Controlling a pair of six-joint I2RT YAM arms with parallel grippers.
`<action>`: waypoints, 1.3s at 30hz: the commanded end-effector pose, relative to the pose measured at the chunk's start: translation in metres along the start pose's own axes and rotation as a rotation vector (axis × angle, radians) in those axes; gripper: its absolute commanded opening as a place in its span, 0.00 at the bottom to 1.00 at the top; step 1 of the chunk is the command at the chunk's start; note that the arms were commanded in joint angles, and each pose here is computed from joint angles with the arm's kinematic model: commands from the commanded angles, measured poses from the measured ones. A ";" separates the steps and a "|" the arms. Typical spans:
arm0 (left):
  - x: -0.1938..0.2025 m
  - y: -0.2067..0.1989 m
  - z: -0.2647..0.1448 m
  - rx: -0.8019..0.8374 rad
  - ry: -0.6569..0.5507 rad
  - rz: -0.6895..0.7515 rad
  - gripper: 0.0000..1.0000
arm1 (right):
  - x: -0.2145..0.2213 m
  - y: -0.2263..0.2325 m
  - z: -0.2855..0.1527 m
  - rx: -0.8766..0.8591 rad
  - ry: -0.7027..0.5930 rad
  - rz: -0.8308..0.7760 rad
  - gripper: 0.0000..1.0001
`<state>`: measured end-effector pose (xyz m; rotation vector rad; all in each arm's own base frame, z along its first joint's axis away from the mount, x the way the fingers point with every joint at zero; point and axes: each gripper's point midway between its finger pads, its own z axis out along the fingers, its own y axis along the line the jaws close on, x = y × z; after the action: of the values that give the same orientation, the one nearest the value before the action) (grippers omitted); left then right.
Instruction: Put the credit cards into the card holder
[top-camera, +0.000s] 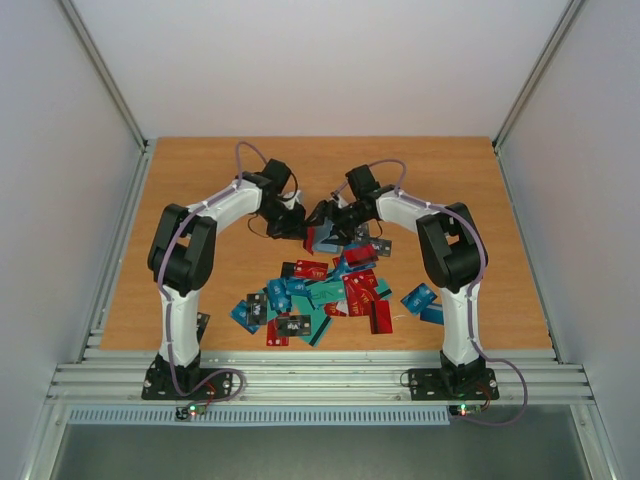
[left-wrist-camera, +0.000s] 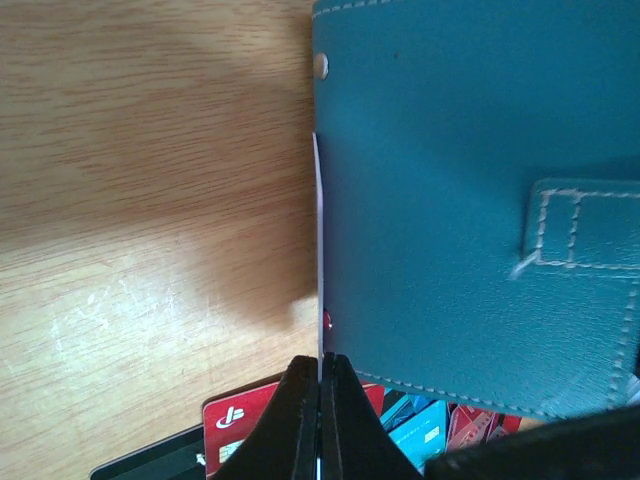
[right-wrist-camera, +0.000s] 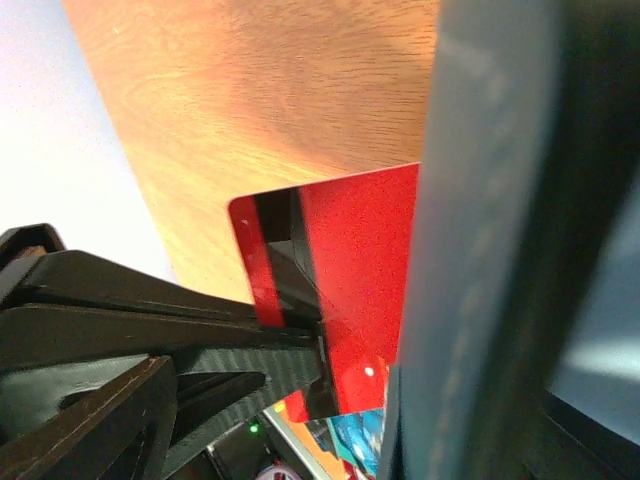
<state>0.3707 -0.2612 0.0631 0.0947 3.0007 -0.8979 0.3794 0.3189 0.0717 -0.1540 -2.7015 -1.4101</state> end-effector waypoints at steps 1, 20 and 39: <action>0.000 -0.014 0.012 0.094 0.019 0.007 0.00 | 0.004 0.044 -0.010 -0.035 -0.003 -0.115 0.79; 0.010 0.004 0.014 0.091 0.050 -0.029 0.00 | -0.001 0.053 0.001 0.092 0.000 -0.204 0.79; 0.016 0.004 0.028 0.145 0.104 -0.058 0.00 | 0.008 0.094 0.042 0.070 0.067 -0.280 0.78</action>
<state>0.3703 -0.2422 0.0468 -0.0613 3.0297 -1.0181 0.3939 0.3492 0.0873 0.0351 -2.8470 -1.1508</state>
